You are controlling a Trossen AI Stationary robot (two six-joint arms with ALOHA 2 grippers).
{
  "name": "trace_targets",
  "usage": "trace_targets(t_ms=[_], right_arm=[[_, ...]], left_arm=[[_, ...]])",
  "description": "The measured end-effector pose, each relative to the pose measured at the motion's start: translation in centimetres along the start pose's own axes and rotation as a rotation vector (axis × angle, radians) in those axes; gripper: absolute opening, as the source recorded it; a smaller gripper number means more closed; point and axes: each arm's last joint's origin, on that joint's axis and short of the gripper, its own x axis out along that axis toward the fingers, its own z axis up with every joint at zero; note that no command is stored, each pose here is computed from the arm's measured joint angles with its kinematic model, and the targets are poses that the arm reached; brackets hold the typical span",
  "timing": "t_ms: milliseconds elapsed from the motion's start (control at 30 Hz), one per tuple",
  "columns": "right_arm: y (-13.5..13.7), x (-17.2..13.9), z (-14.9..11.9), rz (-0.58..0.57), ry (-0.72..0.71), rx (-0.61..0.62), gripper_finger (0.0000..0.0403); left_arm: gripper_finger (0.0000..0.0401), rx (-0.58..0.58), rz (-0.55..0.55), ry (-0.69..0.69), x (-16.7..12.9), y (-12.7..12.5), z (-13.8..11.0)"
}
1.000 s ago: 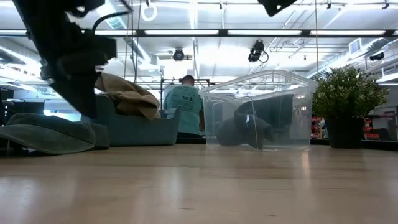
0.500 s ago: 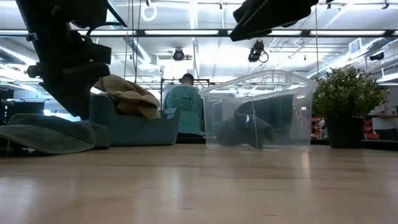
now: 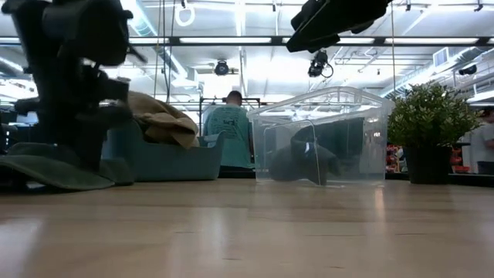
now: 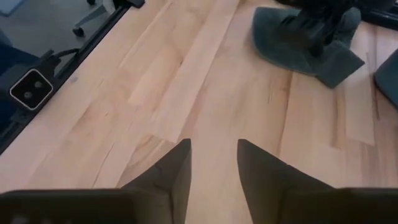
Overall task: Pick & Place hat
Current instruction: Put the top blue cap into the transparent bin
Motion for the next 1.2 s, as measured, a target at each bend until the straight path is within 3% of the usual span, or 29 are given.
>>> trace_targets(t_ms=[100,200,367,500,633,800,967,1200], right_arm=[[0.0,0.0,0.0,-0.001,0.000,-0.003,0.0128],[0.0,0.0,0.0,-0.002,-0.001,-0.011,0.0127],[0.0,0.0,0.0,-0.003,-0.005,-0.018,0.0127],[0.0,0.0,0.1,-0.003,-0.007,-0.042,0.0130],[-0.1,0.0,0.3,-0.019,-0.025,-0.087,0.0142],[-0.4,0.0,0.7,-0.113,-0.057,-0.143,0.0167],[-0.8,-0.1,1.2,-0.150,-0.105,-0.195,0.0203],[-1.6,0.3,2.0,-0.183,-0.197,-0.228,0.0249]], left_arm=[[0.0151,-0.023,-0.044,-0.008,0.8,-0.1,-0.4],[0.0108,-0.001,-0.075,-0.010,0.6,-0.5,-0.3],[0.0015,0.167,-0.166,-0.013,-1.1,-2.1,0.5],[0.0014,0.394,-0.347,-0.100,-4.2,-4.8,1.4],[0.0010,0.683,-0.563,-0.290,-8.2,-7.6,2.0],[0.0008,1.057,-0.692,-0.535,-11.4,-9.2,1.7],[0.0009,1.386,-0.721,-0.678,-12.2,-9.4,0.8],[0.0008,1.593,-0.655,-0.777,-12.0,-9.5,1.2]])
